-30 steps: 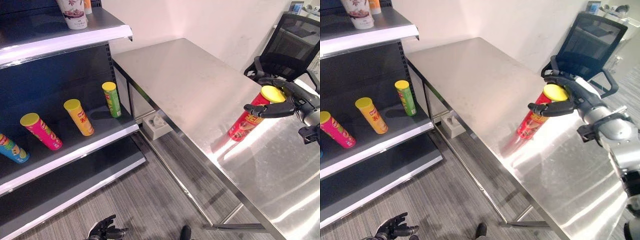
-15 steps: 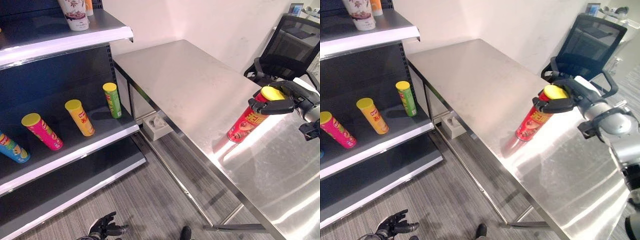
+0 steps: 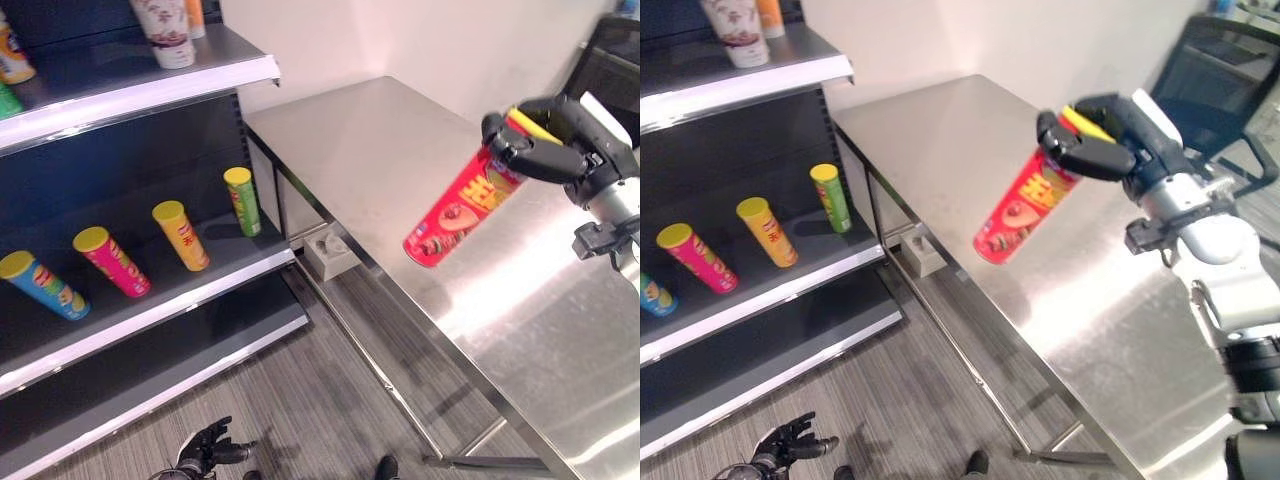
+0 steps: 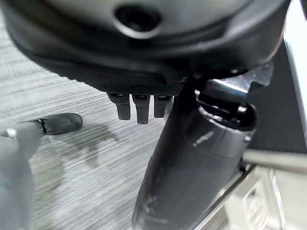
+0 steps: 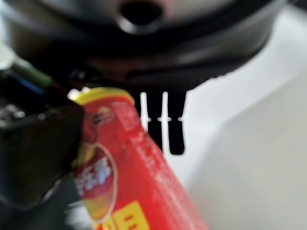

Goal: Put the goods on the table back onto the shelves and tidy them up.

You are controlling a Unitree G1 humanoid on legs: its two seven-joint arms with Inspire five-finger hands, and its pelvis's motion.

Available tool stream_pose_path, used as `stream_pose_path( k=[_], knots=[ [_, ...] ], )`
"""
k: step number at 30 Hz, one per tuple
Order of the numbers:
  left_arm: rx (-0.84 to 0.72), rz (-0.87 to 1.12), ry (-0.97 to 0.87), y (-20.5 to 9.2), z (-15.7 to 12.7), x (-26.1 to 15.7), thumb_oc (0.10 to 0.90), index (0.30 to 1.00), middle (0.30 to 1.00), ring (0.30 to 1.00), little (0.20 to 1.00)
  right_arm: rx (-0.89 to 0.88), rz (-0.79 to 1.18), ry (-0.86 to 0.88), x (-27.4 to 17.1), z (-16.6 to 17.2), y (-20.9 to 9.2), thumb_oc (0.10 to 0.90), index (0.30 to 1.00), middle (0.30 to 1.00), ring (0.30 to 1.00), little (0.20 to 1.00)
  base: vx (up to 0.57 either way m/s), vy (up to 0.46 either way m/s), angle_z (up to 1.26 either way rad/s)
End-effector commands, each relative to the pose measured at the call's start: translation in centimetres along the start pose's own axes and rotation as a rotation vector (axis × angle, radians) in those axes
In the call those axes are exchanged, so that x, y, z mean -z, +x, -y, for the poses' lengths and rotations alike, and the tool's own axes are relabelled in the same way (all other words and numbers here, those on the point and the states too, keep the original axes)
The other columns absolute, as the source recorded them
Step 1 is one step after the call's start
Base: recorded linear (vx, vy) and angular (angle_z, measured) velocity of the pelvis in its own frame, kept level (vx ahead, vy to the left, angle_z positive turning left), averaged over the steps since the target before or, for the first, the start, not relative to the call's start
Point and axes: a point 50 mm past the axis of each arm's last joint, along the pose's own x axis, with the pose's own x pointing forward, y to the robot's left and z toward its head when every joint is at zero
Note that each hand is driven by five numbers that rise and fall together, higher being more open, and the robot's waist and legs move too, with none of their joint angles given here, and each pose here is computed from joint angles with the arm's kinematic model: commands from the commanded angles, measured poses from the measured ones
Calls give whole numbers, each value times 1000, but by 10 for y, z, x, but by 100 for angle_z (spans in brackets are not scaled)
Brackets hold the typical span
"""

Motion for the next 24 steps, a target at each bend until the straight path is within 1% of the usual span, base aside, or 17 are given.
stream_pose_path(
  k=[1, 3, 4, 5, 7, 11, 12, 13, 14, 15, 16, 17, 19, 20, 22, 23, 24],
  knots=[
    [-60, 107, 32, 3, -24, -34, 800, 900, 900, 900, 900, 141, 484, 29, -87, 23, 20, 400, 300, 300, 300, 300, 7, -62, 28],
    [-66, 112, 13, 2, -26, -35, 800, 900, 900, 900, 900, 125, 537, 49, -96, 15, 23, 400, 300, 300, 300, 300, 3, -78, 25],
    [-76, 125, -7, 2, -28, -38, 800, 900, 900, 900, 900, 104, 605, 87, -106, 6, 25, 400, 300, 300, 300, 300, -3, -94, 24],
    [-77, 125, -8, 2, -28, -37, 800, 900, 900, 900, 900, 104, 606, 88, -106, 6, 25, 400, 300, 300, 300, 300, -27, -93, 24],
    [-78, 165, -28, 2, -29, -47, 800, 900, 900, 900, 900, 105, 668, 90, -116, 1, 25, 400, 300, 300, 300, 300, -67, -83, 67],
    [-89, 175, -87, -1, -32, -44, 800, 900, 900, 900, 900, 64, 706, 127, -120, -13, 31, 400, 300, 300, 300, 300, -73, 30, 75],
    [-14, 166, -81, -15, -21, -18, 800, 900, 900, 900, 900, 99, 714, 48, -123, -8, 21, 400, 300, 300, 300, 300, -118, 148, 25],
    [13, 147, -40, -16, -13, -13, 800, 900, 900, 900, 900, 108, 678, 32, -112, -8, 14, 400, 300, 300, 300, 300, -134, 421, 66],
    [54, 116, 48, -9, -2, -14, 800, 900, 900, 900, 900, 146, 642, -15, -106, -5, 11, 400, 300, 300, 300, 300, -80, 428, 79],
    [54, 117, 51, -9, -2, -14, 800, 900, 900, 900, 900, 148, 641, -16, -105, -4, 10, 400, 300, 300, 300, 300, 1, 583, 96],
    [94, 127, 100, -9, 5, -16, 800, 900, 900, 900, 900, 167, 597, -18, -93, -8, 3, 400, 300, 300, 300, 300, 19, 472, 71],
    [88, 108, 136, -9, 4, -12, 800, 900, 900, 900, 900, 166, 575, -39, -89, -13, 3, 400, 300, 300, 300, 300, -12, 620, 61],
    [74, 86, 195, -8, -2, -10, 800, 900, 900, 900, 900, 152, 588, -20, -89, -23, 5, 400, 300, 300, 300, 300, -12, 368, 15],
    [71, 84, 194, -8, -3, -9, 800, 900, 900, 900, 900, 150, 588, -18, -88, -25, 5, 400, 300, 300, 300, 300, -8, 292, -23],
    [32, 76, 225, -8, -13, -11, 800, 900, 900, 900, 900, 131, 581, -15, -87, -32, 8, 400, 300, 300, 300, 300, -102, 383, -22],
    [-6, 79, 244, -7, -22, -15, 800, 900, 900, 900, 900, 104, 581, -4, -85, -40, 11, 400, 300, 300, 300, 300, -87, 425, -14],
    [-29, 67, 225, -9, -28, -11, 800, 900, 900, 900, 900, 59, 583, -34, -86, -47, 11, 400, 300, 300, 300, 300, -127, 332, -3]
  ],
)
